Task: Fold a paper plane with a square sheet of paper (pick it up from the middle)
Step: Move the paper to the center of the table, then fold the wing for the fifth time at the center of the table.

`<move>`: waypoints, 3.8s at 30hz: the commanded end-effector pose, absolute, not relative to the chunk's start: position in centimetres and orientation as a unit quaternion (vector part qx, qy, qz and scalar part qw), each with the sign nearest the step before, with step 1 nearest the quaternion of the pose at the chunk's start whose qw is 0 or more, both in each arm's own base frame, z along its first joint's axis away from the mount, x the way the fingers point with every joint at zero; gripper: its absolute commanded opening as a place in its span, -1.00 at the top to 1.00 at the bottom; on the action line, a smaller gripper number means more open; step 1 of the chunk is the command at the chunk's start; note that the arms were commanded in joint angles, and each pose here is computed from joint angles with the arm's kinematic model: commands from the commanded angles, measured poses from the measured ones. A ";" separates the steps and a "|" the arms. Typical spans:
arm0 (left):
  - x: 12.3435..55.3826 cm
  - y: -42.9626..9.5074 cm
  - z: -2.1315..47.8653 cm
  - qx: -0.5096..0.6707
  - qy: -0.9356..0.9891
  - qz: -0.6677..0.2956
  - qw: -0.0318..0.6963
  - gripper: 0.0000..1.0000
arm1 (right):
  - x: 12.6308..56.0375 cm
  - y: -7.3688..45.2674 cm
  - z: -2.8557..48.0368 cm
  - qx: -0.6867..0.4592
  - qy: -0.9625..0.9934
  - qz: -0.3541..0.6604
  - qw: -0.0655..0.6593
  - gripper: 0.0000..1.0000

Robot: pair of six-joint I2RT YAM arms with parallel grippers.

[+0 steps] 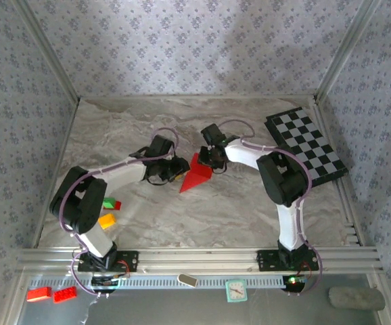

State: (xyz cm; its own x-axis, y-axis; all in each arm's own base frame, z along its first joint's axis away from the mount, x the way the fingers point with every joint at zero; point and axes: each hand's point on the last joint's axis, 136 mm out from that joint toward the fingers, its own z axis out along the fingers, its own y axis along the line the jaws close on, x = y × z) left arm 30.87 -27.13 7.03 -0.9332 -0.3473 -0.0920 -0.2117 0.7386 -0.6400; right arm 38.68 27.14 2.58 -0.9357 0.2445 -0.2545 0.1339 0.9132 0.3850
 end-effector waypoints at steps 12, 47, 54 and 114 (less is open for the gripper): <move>29.1 -32.4 7.2 -0.160 0.898 -0.406 0.056 0.34 | 34.1 20.6 0.4 0.232 0.961 0.103 0.113 0.32; 27.9 -29.9 0.3 -0.215 0.924 -0.317 -0.008 0.61 | 29.4 21.5 6.0 0.251 0.893 0.356 0.114 -0.14; 27.8 -29.9 0.2 -0.217 0.923 -0.318 -0.012 0.62 | 28.8 22.0 4.6 0.255 0.890 0.364 0.098 -0.10; 27.9 -30.1 1.0 -0.219 0.919 -0.328 -0.009 0.54 | 29.2 24.5 3.2 0.262 0.862 0.429 0.066 0.41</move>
State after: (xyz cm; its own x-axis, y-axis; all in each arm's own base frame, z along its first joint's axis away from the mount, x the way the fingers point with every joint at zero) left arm 28.92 -31.40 2.53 -0.9181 -0.3731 0.1337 -0.3641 0.6607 -0.6565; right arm 29.56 24.05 3.55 -0.8514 0.5174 0.0862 0.3875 0.5096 0.7682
